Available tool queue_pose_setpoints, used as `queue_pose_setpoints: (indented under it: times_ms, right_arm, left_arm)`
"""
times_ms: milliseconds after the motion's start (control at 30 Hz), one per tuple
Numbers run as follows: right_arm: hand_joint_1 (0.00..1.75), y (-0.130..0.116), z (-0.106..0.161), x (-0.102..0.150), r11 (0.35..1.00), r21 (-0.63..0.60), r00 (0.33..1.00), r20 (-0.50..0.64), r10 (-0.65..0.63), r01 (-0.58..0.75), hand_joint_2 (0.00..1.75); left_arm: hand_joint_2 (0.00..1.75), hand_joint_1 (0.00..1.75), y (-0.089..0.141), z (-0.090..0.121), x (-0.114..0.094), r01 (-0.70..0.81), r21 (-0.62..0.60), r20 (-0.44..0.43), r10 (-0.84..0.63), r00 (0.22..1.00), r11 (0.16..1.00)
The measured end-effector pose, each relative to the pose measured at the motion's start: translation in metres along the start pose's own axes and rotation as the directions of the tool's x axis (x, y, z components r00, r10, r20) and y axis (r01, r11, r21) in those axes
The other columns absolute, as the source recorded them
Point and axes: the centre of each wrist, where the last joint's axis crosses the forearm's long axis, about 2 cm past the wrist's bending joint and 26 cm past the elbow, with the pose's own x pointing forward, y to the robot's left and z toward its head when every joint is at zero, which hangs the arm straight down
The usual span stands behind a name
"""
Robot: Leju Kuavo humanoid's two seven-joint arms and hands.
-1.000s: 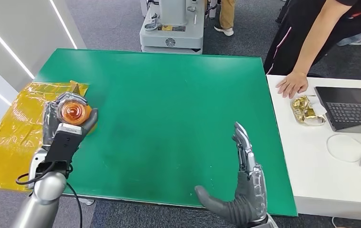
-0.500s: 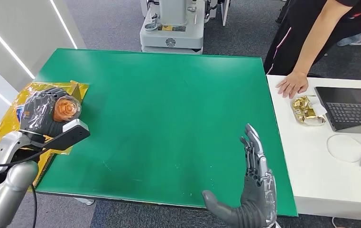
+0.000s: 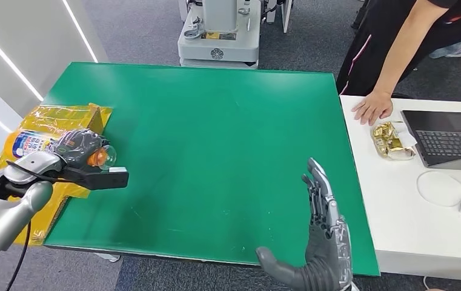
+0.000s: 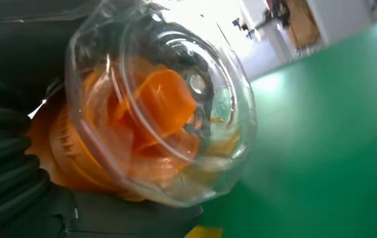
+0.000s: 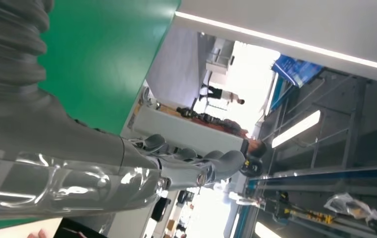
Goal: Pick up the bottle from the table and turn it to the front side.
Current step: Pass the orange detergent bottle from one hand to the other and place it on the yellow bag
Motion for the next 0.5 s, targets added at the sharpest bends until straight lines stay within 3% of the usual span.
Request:
queue_pose_setpoints:
  times_ms: [233, 500]
  right_arm:
    - [0.00, -0.001, -0.002, 0.000, 1.000, -0.004, 1.000, 0.008, -0.010, 0.010, 1.75]
    - [0.00, 0.000, -0.003, 0.000, 1.000, -0.013, 1.000, 0.012, -0.014, 0.015, 1.75]
  left_arm:
    - [1.75, 1.75, -0.021, -0.011, -0.028, 0.016, -0.206, -0.004, -0.017, 1.000, 0.978]
    - [1.75, 1.75, -0.030, -0.016, -0.047, -0.014, -0.328, -0.049, -0.003, 0.999, 0.944]
